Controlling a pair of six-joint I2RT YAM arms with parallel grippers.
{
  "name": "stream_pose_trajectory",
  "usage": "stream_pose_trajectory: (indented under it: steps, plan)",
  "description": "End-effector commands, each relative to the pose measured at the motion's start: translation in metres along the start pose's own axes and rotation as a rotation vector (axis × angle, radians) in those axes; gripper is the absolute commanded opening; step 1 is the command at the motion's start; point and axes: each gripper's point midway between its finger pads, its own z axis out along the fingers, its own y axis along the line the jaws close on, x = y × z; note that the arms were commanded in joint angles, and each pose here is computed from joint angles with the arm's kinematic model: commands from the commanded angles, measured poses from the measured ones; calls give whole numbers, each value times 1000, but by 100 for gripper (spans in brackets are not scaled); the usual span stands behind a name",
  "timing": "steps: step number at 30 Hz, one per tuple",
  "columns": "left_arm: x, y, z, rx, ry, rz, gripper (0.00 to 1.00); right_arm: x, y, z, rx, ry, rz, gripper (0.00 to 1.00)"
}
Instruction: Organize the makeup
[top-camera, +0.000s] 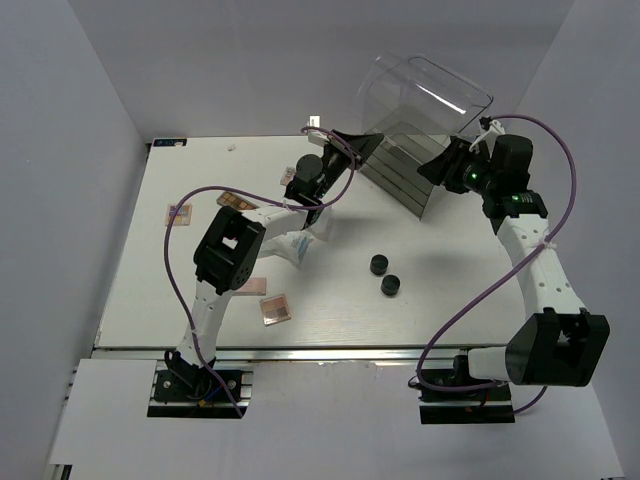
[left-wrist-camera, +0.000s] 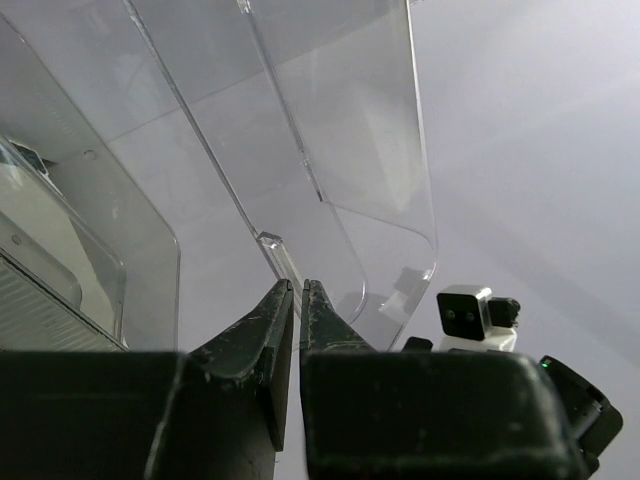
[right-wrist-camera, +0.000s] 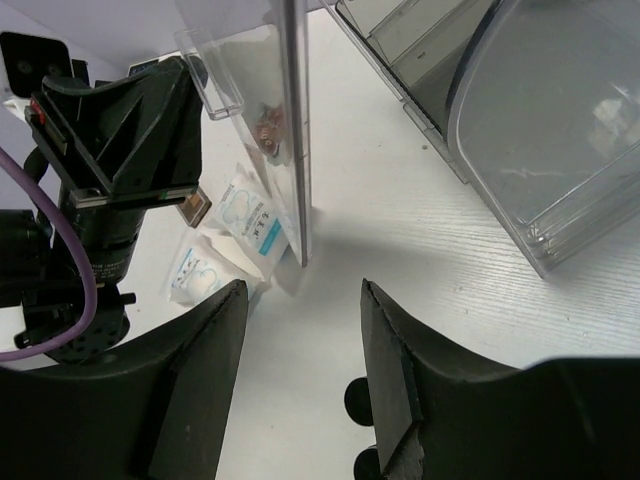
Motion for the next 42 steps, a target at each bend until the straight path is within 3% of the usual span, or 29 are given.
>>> stream_pose_trajectory:
  steps: [1,14,21,24,27,28,30,31,36,37,39,40,42]
  plan:
    - [-28,-86,3,166,-62,20,11,-32,20,-1,-68,-90,-32,54]
    - [-26,-82,2,160,-59,7,11,-50,33,2,-152,-181,-54,54]
    - [-27,-84,1,166,-62,1,11,-54,32,11,-186,-210,-66,46]
    - [-28,-88,1,170,-64,1,11,-54,34,15,-212,-201,-50,34]
    - [-30,-86,-2,159,-71,4,22,-56,37,15,-231,-210,-48,29]
    - [-29,-80,-5,140,-73,1,33,-57,38,14,-235,-217,-51,25]
    - [-35,-83,-10,123,-101,11,43,-58,39,14,-238,-222,-52,21]
    - [-34,-68,-18,75,-105,28,50,-58,40,13,-241,-223,-52,20]
    - [-53,-60,-54,-81,-174,105,58,-60,43,10,-249,-236,-51,20]
    - [-47,-33,-70,-179,-154,132,58,-61,43,10,-250,-240,-52,20]
    - [-55,-31,-85,-261,-173,163,58,-61,43,9,-251,-242,-54,20]
    - [-49,3,-102,-423,-137,172,58,-61,44,9,-252,-241,-45,20]
    - [-53,25,-122,-590,-119,189,59,-61,45,9,-257,-241,-41,19]
